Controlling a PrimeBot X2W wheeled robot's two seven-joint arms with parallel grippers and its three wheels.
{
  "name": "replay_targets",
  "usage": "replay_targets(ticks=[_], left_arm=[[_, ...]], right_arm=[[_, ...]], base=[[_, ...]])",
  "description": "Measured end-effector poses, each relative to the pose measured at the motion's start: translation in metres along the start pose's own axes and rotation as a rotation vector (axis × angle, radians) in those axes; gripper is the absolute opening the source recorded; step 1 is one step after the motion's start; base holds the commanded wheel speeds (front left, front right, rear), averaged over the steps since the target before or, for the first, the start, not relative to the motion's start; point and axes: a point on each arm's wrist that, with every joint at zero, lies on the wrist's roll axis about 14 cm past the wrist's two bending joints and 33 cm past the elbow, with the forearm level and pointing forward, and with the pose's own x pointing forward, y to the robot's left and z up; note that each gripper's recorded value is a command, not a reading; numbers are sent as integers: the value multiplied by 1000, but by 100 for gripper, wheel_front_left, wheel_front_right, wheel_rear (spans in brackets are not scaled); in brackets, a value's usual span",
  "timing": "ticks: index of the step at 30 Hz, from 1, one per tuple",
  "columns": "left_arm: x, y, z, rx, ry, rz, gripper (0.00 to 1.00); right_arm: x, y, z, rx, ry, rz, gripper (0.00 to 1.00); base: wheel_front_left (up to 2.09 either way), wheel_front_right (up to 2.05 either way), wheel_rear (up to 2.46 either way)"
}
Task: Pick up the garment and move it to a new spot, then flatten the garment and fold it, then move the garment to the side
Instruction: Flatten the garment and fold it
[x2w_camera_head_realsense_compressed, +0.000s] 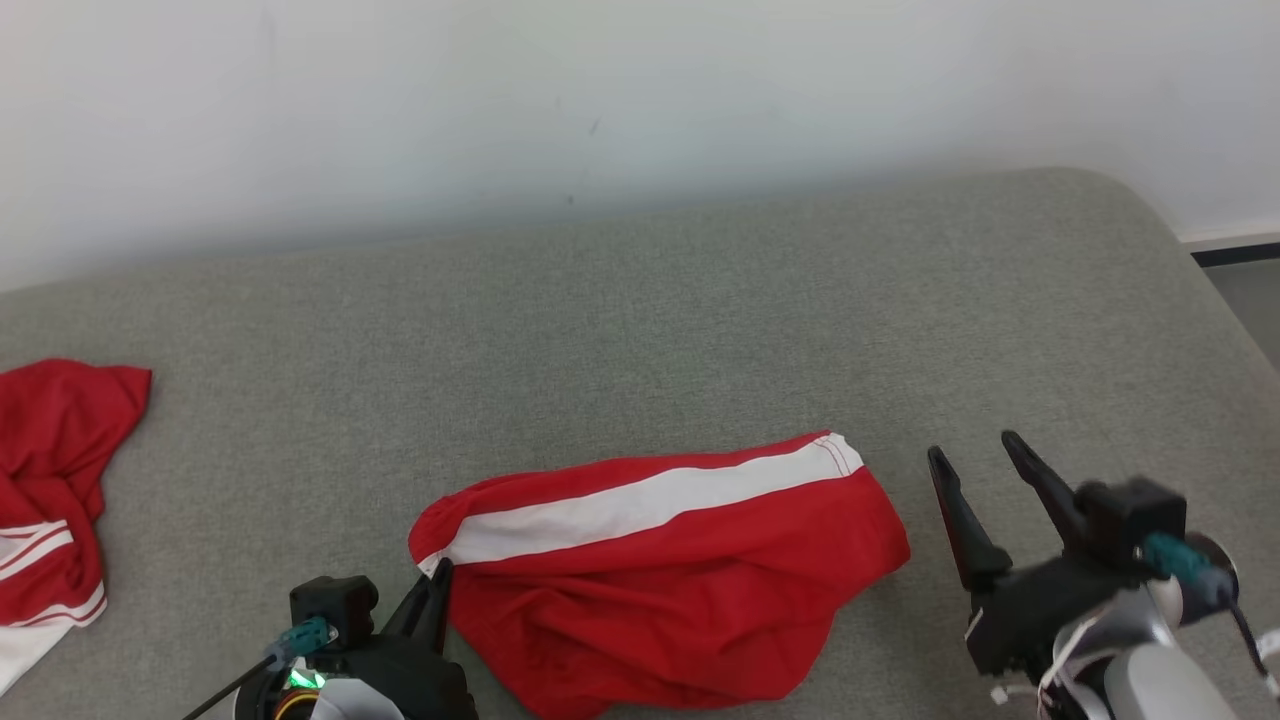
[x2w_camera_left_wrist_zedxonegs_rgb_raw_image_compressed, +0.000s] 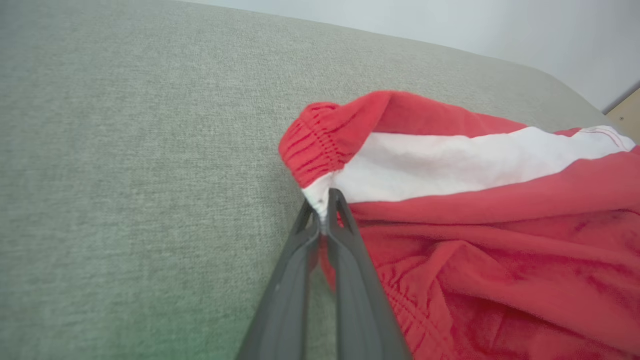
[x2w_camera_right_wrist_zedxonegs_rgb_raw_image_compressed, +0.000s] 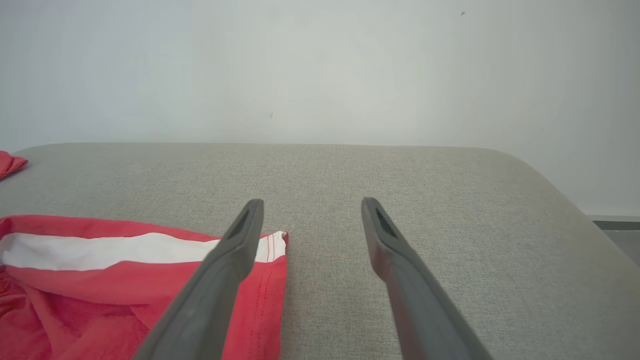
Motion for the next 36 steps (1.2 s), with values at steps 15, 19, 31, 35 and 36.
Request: replay_targets(ticks=[15,19,31,35,36], left_arm=[[6,1,-3,1,1,-13,0],[8,4,-4,-1,4,-10,0],[13,10,-5,-10,6,-6,0],[13,12,-4,-8,5,-4,0],[14,12,-4,-7,4,-3,0]], right_arm=[[56,16,-37,85,482,110,100],[59,15,-55,89,602,110,100],[63,16,-69,111,774,112,100],[67,24,-68,117,781,131,100],[68,27,-68,117,781,137,100]], base=[[0,0,0],[0,0,0],[0,0,0],[0,0,0],[0,0,0]])
